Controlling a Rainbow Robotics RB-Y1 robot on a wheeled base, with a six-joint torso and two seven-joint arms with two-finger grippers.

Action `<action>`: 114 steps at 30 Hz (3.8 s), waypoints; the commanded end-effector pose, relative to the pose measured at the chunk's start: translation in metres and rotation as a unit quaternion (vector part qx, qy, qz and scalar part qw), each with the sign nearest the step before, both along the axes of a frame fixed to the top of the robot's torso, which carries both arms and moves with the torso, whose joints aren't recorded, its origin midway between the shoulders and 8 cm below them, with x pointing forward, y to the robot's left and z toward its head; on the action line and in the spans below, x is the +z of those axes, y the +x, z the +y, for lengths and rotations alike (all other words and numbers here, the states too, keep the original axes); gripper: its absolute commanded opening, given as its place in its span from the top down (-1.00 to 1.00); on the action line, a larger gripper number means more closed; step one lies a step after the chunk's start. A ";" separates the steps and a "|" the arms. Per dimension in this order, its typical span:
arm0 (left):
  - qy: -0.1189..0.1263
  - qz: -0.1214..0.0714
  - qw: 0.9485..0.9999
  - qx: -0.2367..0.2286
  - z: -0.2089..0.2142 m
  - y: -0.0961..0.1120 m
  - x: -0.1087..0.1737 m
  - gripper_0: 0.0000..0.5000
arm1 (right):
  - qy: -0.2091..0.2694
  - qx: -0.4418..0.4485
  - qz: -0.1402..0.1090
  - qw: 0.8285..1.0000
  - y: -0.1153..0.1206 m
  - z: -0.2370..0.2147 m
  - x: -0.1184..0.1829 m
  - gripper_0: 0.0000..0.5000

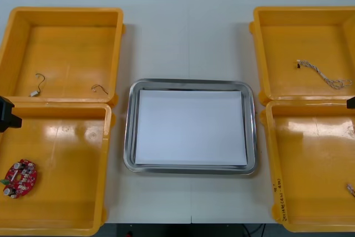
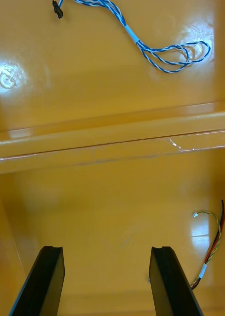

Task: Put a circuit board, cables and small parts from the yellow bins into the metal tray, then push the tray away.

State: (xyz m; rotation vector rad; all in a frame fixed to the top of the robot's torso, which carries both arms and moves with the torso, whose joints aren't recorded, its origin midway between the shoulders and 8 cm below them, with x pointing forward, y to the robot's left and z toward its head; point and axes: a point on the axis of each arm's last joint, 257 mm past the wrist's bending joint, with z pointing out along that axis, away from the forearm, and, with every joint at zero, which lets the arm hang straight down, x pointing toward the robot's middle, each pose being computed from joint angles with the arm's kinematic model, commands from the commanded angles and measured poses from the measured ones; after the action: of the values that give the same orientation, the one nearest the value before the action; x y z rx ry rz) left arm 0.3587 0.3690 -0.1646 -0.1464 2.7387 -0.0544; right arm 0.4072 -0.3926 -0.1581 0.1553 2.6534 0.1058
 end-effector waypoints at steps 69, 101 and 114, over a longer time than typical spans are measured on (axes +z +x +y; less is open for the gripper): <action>0.024 -0.019 1.000 -0.003 0.016 0.004 0.018 -1.00 | -0.025 -0.003 -0.007 1.000 -0.002 -0.019 0.015 -1.00; 0.024 -0.019 1.000 -0.003 0.016 0.004 0.018 -1.00 | -0.025 -0.003 -0.007 1.000 -0.002 -0.019 0.015 -1.00; 0.024 -0.019 1.000 -0.003 0.016 0.004 0.018 -1.00 | -0.025 -0.003 -0.007 1.000 -0.002 -0.019 0.015 -1.00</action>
State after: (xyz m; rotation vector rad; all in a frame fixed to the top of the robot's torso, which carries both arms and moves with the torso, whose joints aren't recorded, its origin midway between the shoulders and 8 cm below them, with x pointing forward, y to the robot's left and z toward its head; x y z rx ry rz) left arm 0.3587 0.3690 -0.1646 -0.1464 2.7386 -0.0544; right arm 0.4072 -0.3926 -0.1581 0.1553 2.6534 0.1057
